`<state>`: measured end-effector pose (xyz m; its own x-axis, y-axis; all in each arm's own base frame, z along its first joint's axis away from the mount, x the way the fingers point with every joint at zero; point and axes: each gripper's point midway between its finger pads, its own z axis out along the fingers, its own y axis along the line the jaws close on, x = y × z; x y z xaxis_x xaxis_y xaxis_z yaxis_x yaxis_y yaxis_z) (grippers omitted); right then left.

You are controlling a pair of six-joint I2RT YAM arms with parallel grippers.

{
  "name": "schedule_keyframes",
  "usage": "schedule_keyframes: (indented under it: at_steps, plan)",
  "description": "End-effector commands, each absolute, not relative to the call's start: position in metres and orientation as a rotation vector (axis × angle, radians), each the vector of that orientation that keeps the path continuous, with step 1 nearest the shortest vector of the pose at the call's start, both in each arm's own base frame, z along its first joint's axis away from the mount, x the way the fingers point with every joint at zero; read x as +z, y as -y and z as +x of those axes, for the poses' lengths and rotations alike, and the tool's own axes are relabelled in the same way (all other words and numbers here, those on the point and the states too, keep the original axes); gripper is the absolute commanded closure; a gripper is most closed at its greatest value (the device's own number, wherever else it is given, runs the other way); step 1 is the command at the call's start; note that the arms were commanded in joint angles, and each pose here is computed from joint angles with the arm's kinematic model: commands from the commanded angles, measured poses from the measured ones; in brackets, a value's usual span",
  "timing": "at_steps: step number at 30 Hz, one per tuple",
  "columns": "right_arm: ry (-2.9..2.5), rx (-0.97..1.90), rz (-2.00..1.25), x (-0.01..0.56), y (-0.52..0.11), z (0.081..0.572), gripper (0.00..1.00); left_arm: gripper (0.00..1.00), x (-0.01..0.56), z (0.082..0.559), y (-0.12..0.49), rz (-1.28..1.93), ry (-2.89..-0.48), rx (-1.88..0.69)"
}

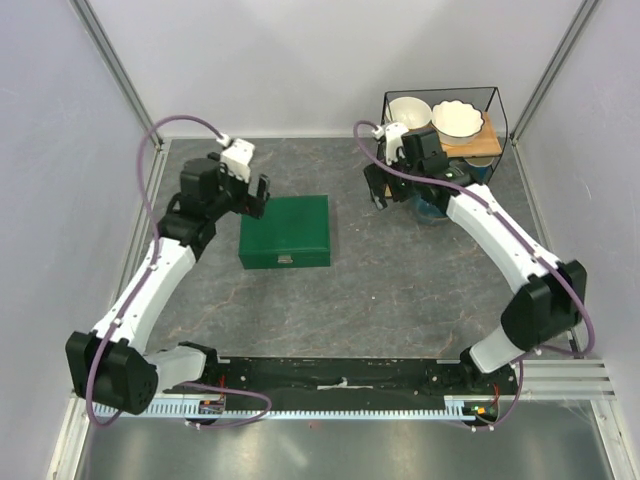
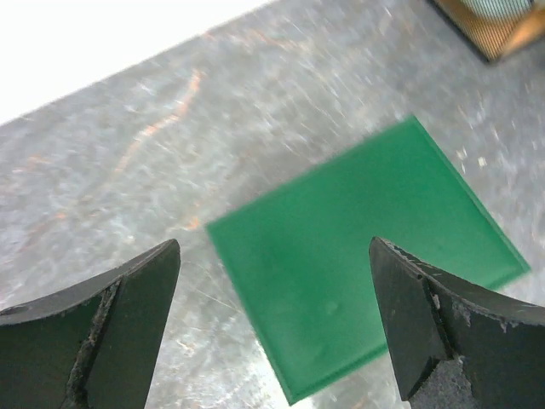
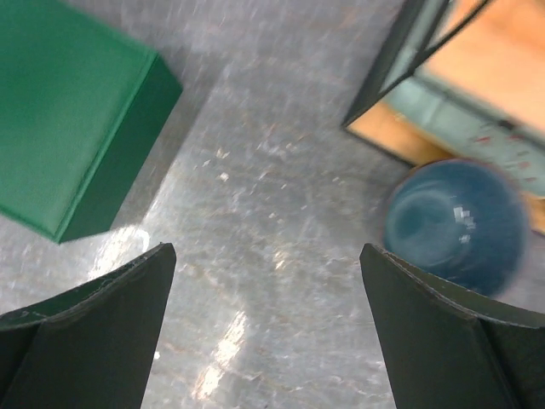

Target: Organize the mixed jewelry

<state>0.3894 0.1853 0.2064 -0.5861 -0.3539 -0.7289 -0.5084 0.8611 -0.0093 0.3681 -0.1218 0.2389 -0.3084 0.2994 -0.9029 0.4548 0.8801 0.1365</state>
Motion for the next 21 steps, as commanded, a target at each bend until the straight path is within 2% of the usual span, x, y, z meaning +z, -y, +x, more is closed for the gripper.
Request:
schedule_keyframes:
  at_steps: [1, 7, 11, 21]
  plan:
    - [-2.001, 0.02, -0.425, 0.29, -0.141, 0.408, 0.02, 0.01, 0.29, 0.379, 0.085, 0.313, -1.866, -0.203]
    - [-1.831, -0.133, -0.083, 0.355, -0.068, 0.403, 0.02, 0.01, 0.358, 0.383, 0.037, 0.109, -1.759, -0.192]
    - [-1.767, -0.142, -0.024, 0.384, -0.039, 0.402, 0.02, 0.01, 0.397, 0.376, 0.039, 0.144, -1.674, -0.201]
    - [-1.654, -0.206, 0.093, 0.43, -0.005, 0.402, 0.02, 0.01, 0.432, 0.382, 0.051, 0.129, -1.621, -0.292]
